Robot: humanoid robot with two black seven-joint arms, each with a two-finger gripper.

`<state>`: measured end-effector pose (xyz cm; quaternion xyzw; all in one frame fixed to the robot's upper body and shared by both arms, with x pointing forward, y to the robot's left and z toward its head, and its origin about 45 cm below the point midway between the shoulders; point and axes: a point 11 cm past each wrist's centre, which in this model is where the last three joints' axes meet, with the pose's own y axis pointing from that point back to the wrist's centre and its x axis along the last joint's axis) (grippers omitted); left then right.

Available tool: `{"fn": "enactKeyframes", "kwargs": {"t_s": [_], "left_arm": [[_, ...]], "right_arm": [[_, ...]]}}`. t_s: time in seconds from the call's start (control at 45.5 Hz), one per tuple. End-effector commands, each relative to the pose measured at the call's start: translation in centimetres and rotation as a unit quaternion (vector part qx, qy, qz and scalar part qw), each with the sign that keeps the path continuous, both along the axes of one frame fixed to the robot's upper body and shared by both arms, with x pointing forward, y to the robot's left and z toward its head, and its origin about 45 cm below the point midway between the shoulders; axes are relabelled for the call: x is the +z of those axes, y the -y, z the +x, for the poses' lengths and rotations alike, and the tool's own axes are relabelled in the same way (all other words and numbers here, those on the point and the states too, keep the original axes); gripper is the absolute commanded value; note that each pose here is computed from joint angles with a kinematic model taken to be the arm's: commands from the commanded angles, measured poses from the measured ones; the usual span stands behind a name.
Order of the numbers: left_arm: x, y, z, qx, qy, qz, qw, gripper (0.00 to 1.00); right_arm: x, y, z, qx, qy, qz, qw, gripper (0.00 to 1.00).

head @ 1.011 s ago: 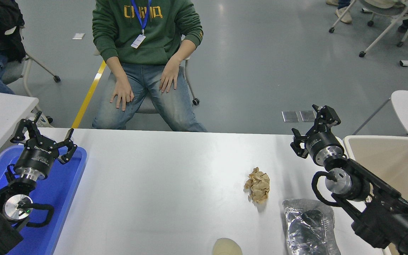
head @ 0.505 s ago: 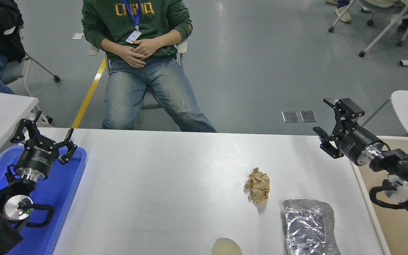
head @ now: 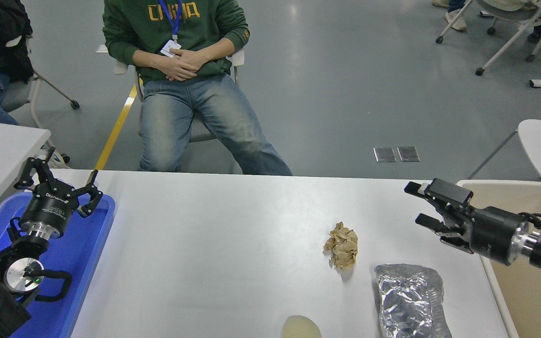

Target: Clean the table surface

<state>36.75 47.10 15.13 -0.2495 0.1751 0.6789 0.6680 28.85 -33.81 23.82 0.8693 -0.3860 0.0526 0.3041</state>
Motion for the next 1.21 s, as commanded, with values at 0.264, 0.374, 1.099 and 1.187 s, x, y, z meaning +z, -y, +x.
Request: {"fn": "enactKeyframes", "kwargs": {"t_s": [0.264, 0.374, 1.099, 1.187], "left_arm": [[0.0, 0.0, 0.0, 0.000, 0.000, 0.000, 1.000, 1.00], [0.0, 0.1, 0.0, 0.000, 0.000, 0.000, 1.000, 1.00], [0.0, 0.1, 0.0, 0.000, 0.000, 0.000, 1.000, 1.00], [0.0, 0.1, 0.0, 0.000, 0.000, 0.000, 1.000, 1.00]], "right_arm": [[-1.2, 1.4, -4.4, 0.126, -0.100, -0.129, 0.979, 1.00], [-2.2, -0.4, -5.5, 0.194, -0.123, -0.123, 0.965, 1.00], [-10.3, -7.9, -9.9, 0.314, -0.122, -0.131, 0.932, 1.00], [-10.7, -8.2, -10.2, 0.315, -0.128, -0.129, 0.931, 1.00]]}}
